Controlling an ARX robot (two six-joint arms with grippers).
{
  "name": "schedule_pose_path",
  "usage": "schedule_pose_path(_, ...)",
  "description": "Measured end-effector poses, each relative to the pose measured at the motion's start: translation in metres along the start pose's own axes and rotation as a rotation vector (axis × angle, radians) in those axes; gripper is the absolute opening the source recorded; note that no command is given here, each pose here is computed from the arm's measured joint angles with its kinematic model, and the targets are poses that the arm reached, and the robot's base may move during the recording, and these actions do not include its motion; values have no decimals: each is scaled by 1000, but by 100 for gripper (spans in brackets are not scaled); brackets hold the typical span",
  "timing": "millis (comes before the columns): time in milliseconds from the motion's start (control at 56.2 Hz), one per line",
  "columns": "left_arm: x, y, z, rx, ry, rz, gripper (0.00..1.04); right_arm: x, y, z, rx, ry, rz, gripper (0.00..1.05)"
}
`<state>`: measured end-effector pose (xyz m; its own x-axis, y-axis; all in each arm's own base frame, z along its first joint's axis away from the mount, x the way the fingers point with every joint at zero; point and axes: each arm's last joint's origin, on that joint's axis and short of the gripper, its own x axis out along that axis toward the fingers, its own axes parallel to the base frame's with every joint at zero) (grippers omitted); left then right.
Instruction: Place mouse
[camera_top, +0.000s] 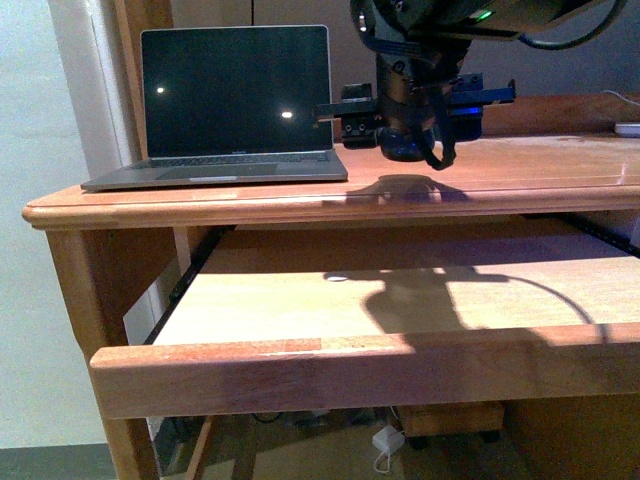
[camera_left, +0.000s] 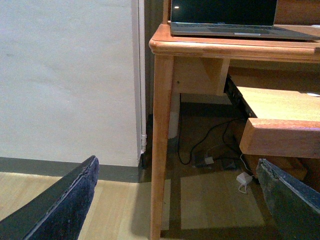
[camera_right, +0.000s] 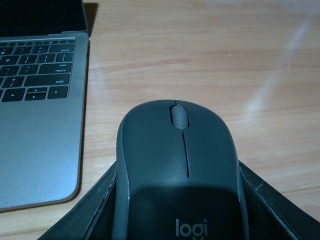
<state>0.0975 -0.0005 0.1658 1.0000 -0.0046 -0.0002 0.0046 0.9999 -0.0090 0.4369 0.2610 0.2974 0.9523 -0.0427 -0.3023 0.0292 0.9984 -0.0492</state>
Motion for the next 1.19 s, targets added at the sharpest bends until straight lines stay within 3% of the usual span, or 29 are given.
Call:
schedule_pose_path(124,0,0,0,0,0,0,97,11,11,-14,-15,15,1,58)
schedule_pose_path(427,0,0,0,0,0,0,97,21,8,-15,22,-38,-10,99)
schedule_pose_path(605,0,0,0,0,0,0,97,20,-10,-18,64,-56,6,97)
schedule_pose_path(765,0,0,0,0,0,0,97,1,-54,-6,139,-124,49,97)
schedule_pose_path(854,0,0,0,0,0,0,97,-35,-103,8,200,-204,117,97)
schedule_pose_path(925,0,0,0,0,0,0,97,-59,-126,10,211,-239,160,97)
schedule_pose_path(1014,0,0,0,0,0,0,97,-88,-150,-1,211,-249,227,97)
schedule_pose_path(1191,0,0,0,0,0,0,97,-133,-189,-54,180,-198,355,97)
